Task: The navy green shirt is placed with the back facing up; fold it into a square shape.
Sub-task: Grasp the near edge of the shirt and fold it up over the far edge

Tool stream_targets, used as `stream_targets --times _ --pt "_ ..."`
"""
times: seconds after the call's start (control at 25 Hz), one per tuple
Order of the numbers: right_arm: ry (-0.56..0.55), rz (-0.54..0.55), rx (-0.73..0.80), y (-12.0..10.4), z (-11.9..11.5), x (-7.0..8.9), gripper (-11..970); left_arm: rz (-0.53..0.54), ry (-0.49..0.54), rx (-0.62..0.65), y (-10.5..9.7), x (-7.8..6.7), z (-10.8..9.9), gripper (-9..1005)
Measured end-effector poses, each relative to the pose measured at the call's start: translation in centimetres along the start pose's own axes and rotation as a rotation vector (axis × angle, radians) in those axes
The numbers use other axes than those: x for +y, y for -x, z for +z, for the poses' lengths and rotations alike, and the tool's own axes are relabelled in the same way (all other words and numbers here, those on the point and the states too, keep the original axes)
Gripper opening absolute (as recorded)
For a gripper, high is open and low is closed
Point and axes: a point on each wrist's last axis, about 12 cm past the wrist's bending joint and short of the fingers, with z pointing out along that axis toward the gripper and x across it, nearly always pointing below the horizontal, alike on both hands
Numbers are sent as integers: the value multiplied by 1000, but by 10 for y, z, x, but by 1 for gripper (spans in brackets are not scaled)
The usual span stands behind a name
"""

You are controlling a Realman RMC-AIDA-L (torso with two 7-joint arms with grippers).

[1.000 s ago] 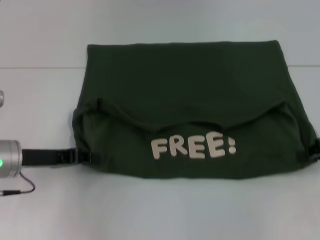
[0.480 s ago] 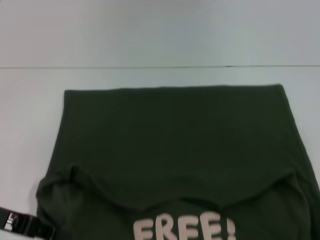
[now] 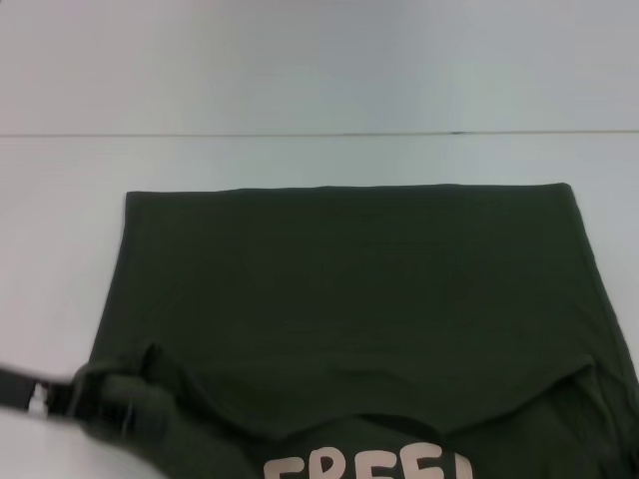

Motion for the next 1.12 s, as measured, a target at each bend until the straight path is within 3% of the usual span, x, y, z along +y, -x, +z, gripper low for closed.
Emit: stream_targets --times 0.2,0.4,0.56,0.68,0.96,1.12 --pt "29 93 -283 9 -30 -9 63 7 -23 -245 26 -2 -13 31" --pt "54 168 -610 19 -49 -21 64 -25 22 -520 49 13 -18 31" --pt "23 216 -783 28 -34 -36 64 -39 41 -720 57 27 -10 31" --pt "-34 189 -883 38 -17 -43 63 -38 60 -816 61 35 5 31" --pt "-215 33 -1037 74 24 -39 63 -29 138 -934 68 45 43 32" --pt "-273 -1 -1060 85 33 -36 62 -30 181 -978 68 49 56 40"
